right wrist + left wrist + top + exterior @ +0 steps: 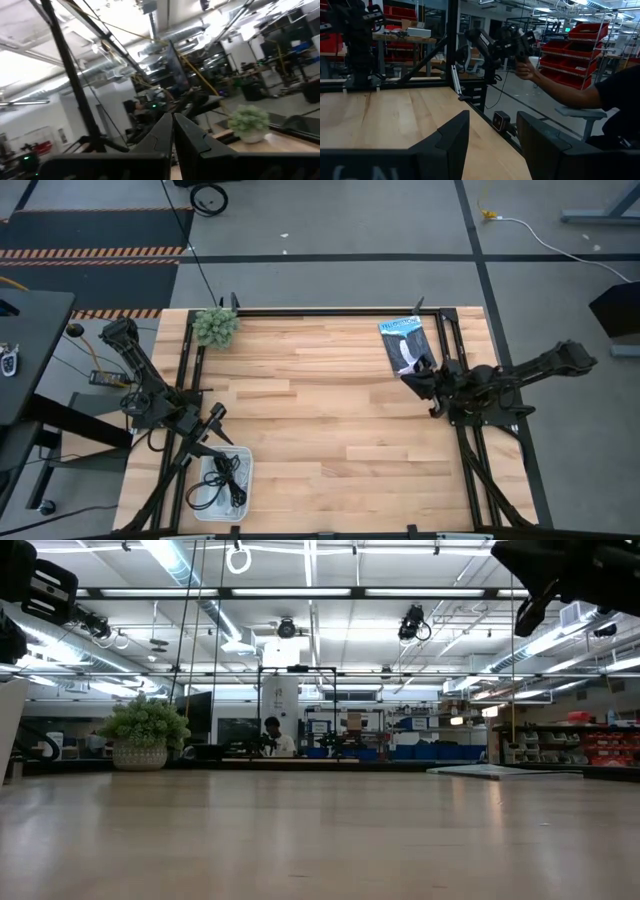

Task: Pick and place USB-C Cables
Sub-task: Return to Home Position

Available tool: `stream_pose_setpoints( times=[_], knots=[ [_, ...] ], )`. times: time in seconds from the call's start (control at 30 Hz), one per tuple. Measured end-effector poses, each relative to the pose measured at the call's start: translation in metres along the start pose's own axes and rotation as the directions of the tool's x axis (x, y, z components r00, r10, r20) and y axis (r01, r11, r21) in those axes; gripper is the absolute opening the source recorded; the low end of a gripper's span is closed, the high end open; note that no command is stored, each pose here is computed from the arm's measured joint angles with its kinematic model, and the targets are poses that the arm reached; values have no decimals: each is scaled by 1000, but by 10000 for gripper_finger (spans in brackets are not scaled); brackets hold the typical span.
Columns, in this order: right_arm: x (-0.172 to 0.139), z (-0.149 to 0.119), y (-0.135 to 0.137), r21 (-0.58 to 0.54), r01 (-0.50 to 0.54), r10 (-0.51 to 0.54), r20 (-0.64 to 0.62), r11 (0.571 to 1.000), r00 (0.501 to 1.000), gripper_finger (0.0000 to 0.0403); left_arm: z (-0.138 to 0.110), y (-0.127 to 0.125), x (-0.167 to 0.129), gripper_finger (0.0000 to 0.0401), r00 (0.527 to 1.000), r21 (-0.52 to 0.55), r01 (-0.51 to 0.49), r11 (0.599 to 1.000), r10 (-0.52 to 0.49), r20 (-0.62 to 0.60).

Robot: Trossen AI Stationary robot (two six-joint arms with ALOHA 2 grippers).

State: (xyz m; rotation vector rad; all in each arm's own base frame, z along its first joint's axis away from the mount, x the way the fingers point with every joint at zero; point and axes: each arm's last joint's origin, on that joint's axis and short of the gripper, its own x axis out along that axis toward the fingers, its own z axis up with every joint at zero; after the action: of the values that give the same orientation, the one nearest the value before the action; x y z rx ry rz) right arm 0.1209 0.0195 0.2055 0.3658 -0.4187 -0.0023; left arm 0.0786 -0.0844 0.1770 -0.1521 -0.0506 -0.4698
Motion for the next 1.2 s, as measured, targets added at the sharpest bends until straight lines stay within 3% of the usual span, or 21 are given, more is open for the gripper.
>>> stream_pose_setpoints(
  times=[0.43,0.57,0.87,1.2],
  knots=[
    [-11,14,2,-84,26,-19,76,996,997,22,0,0,0,172,1000,0,0,1000,0,0],
    [-16,17,4,-106,-9,18,83,994,996,22,0,0,0,172,1000,0,0,1000,0,0],
    [-32,14,2,-43,-143,141,-33,989,989,22,0,0,0,172,1000,0,0,1000,0,0],
    [-32,5,-2,-21,-66,61,-191,998,980,23,0,0,0,172,1000,1,-1,1000,1,-2]
  ],
)
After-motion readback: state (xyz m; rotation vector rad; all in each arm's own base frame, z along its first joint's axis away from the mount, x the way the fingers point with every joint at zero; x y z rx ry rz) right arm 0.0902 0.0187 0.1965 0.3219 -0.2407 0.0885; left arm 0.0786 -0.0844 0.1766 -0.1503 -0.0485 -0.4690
